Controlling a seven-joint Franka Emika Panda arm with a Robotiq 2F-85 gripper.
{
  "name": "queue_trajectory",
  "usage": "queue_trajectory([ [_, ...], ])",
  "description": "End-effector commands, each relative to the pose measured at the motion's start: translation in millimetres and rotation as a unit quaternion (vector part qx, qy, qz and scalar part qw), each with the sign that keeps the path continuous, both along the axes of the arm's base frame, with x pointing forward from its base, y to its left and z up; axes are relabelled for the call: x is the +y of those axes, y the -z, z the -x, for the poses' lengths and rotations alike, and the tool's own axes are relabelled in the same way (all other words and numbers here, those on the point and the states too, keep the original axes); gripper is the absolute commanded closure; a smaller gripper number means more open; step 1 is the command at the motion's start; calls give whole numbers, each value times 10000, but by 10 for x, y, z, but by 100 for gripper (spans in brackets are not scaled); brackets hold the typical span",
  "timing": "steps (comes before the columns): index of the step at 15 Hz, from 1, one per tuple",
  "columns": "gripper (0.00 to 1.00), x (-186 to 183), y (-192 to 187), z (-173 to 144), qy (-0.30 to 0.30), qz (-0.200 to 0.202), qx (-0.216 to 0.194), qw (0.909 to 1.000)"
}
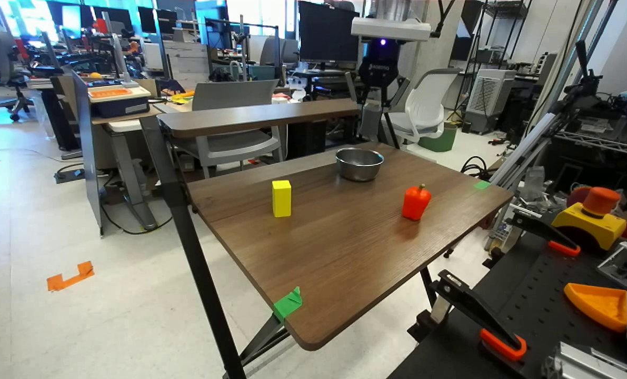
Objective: Put the grey block inside the silver bowl
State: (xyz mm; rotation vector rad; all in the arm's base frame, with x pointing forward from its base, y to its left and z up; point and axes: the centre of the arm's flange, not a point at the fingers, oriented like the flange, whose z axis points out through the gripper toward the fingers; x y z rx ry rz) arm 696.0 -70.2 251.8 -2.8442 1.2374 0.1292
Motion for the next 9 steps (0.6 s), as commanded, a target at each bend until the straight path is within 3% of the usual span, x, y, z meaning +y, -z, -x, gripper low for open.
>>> queue_trajectory([
  [1,90,-49,198,-425,80,-150,97,9998],
  [9,90,49,717,-643,15,-183,550,9983],
])
